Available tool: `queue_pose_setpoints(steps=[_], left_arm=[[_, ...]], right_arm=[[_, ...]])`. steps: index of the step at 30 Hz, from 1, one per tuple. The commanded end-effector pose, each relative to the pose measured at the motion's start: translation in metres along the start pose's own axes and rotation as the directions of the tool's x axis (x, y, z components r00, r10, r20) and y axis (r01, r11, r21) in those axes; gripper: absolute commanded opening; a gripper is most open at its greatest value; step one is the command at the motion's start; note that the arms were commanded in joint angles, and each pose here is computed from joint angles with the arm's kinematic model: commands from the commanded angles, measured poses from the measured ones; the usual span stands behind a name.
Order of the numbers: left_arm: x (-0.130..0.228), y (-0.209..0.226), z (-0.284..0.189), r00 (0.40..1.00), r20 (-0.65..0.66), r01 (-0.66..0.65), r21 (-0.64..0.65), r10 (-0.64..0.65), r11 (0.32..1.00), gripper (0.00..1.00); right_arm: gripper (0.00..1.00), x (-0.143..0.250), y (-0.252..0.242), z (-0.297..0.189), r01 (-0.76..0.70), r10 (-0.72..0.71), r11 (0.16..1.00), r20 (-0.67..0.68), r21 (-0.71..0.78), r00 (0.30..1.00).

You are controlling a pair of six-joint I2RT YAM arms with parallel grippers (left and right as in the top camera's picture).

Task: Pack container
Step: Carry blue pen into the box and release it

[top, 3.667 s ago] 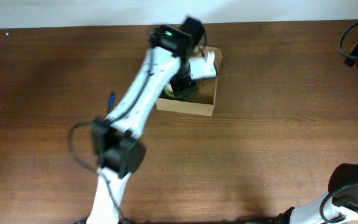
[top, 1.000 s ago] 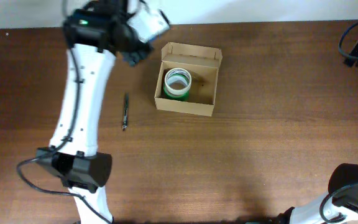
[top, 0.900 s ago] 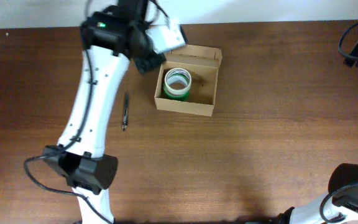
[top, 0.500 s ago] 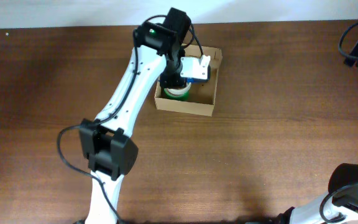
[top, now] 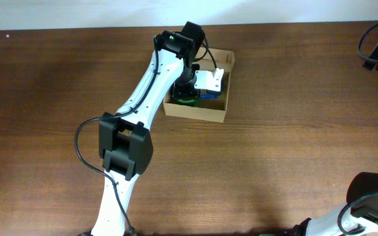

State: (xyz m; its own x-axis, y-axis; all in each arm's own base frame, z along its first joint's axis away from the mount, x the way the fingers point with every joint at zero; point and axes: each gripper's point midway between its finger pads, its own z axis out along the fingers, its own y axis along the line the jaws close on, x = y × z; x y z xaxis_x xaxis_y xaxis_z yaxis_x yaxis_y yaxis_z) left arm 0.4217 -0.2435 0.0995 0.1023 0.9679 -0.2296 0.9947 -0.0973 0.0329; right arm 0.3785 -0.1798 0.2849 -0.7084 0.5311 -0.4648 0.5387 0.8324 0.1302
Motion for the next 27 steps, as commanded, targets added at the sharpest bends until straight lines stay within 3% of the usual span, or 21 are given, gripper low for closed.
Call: queue_pose_setpoints(steps=[1,18,23,26,27], left_arm=[[-0.008,-0.008,0.011,0.999,0.030,-0.023,0.044,0.022,0.999,0.02],[-0.009,-0.008,0.028,0.999,0.043,-0.019,0.072,0.016,0.997,0.04],[-0.013,-0.008,0.028,0.998,0.050,-0.026,0.066,0.023,0.997,0.20],[-0.016,-0.006,0.025,0.998,0.054,0.016,0.054,-0.019,0.998,0.44],[-0.019,-0.005,0.022,0.998,0.058,0.030,0.043,-0.033,0.999,0.46]], right_arm=[[0.99,-0.001,0.000,0.001,-0.003,0.003,1.000,-0.001,-0.001,1.000],[0.99,-0.001,0.000,0.001,-0.003,0.003,1.000,-0.001,-0.001,1.000],[0.99,-0.001,0.000,0.001,-0.003,0.003,1.000,-0.001,-0.001,1.000],[0.99,-0.001,0.000,0.001,-0.003,0.003,1.000,-0.001,-0.001,1.000],[0.99,-0.001,0.000,0.001,-0.003,0.003,1.000,-0.001,-0.001,1.000]])
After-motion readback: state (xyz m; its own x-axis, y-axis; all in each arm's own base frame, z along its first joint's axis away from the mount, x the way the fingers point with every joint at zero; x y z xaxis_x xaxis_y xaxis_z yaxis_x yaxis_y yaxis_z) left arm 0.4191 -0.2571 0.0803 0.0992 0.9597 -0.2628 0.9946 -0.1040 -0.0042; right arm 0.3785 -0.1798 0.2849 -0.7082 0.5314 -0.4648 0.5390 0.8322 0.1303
